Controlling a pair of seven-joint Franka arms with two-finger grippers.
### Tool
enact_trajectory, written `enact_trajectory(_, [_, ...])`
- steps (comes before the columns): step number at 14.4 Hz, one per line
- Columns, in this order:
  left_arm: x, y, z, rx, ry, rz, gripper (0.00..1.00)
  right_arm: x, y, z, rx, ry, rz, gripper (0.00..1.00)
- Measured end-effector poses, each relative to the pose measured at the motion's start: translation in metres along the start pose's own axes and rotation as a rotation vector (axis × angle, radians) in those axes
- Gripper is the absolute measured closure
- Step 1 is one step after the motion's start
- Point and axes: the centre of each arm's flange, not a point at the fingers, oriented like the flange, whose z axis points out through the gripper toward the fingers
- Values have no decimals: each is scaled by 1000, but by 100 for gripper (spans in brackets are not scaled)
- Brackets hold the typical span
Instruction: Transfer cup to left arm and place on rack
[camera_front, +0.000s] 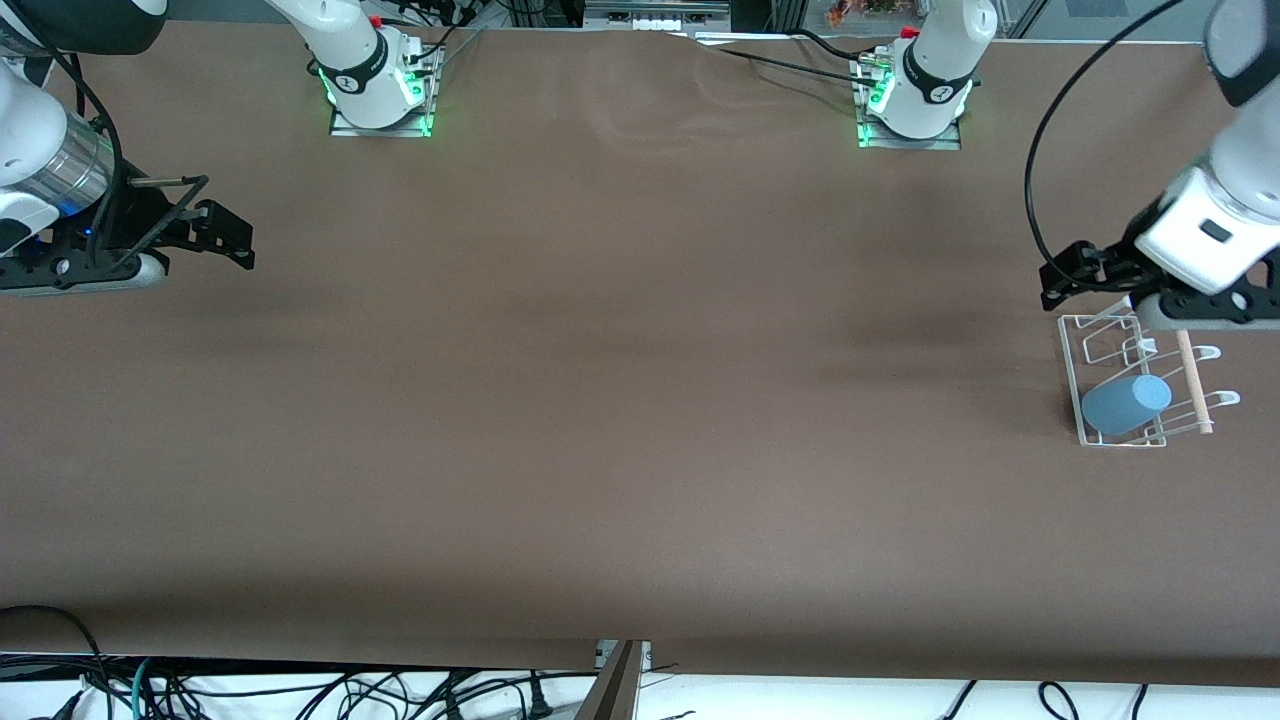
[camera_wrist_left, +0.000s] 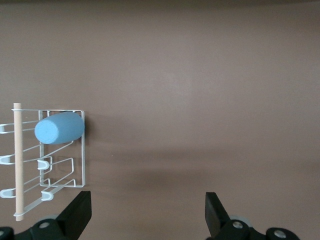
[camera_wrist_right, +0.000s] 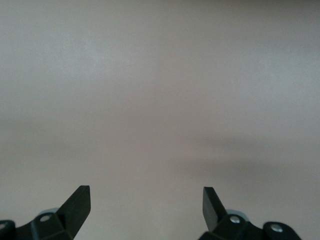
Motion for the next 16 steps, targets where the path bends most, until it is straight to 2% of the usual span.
enact_trajectory(6, [-12,1,4,11,-13,25,0,0,0,0,0,4,1,0])
enact_trajectory(10, [-13,-8,6,-20,-37,5,0,0,1,0,0,4,1,0])
enact_trajectory(16, [-13,-23,8,-25,-44,66,0,0,1,0,0,4,2,0])
